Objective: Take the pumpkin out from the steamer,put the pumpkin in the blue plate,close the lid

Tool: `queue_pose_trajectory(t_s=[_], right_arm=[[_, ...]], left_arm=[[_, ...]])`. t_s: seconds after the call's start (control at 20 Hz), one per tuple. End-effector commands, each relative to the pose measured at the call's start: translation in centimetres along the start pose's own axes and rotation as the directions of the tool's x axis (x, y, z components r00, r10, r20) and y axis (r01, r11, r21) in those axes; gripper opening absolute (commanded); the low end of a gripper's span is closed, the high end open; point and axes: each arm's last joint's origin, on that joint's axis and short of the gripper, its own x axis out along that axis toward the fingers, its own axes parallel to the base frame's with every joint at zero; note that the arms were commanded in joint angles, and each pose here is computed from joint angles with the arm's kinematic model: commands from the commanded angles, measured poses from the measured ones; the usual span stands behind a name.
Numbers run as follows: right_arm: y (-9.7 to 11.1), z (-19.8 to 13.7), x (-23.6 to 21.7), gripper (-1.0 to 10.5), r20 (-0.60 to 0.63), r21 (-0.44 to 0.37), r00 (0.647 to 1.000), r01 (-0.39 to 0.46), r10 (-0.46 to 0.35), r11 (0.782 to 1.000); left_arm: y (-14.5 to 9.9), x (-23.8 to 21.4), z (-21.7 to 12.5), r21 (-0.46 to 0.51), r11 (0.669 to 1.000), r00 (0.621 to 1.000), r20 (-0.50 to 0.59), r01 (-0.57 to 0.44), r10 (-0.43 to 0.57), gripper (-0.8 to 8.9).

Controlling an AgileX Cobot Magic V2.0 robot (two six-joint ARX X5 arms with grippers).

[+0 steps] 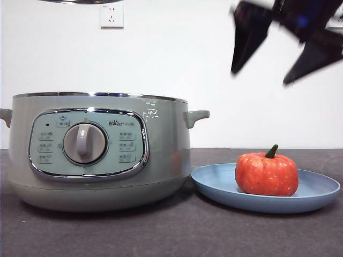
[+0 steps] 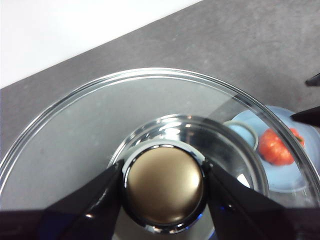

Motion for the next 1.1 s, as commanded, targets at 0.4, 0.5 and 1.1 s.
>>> queue_pose_trajectory(t_s=[0.4,0.5,1.1], right_arm=[[-0.2,0.0,-8.0,5.6,0.260,0.020,0.965,-0.024,0.018,1.000],[-0.3,-0.1,-8.7,5.6,0.278,0.027,0.960,-0.028,0.019,0.999],[-0.3,-0.4,-9.0,5.6,0.266,0.032,0.964,-0.024,0.015,0.999]], left_arm=[[-0.5,6.5,-1.7,-0.027,0.999,0.999,0.019,0.047,-0.046,-0.09],[-0.6,7.9,-2.2,-0.029,0.998,0.998,0.007,0.058,-0.058,-0.09],[-1.2,14.1,-3.8,-0.042,0.990,0.981,-0.137,0.136,-0.140,-0.09]])
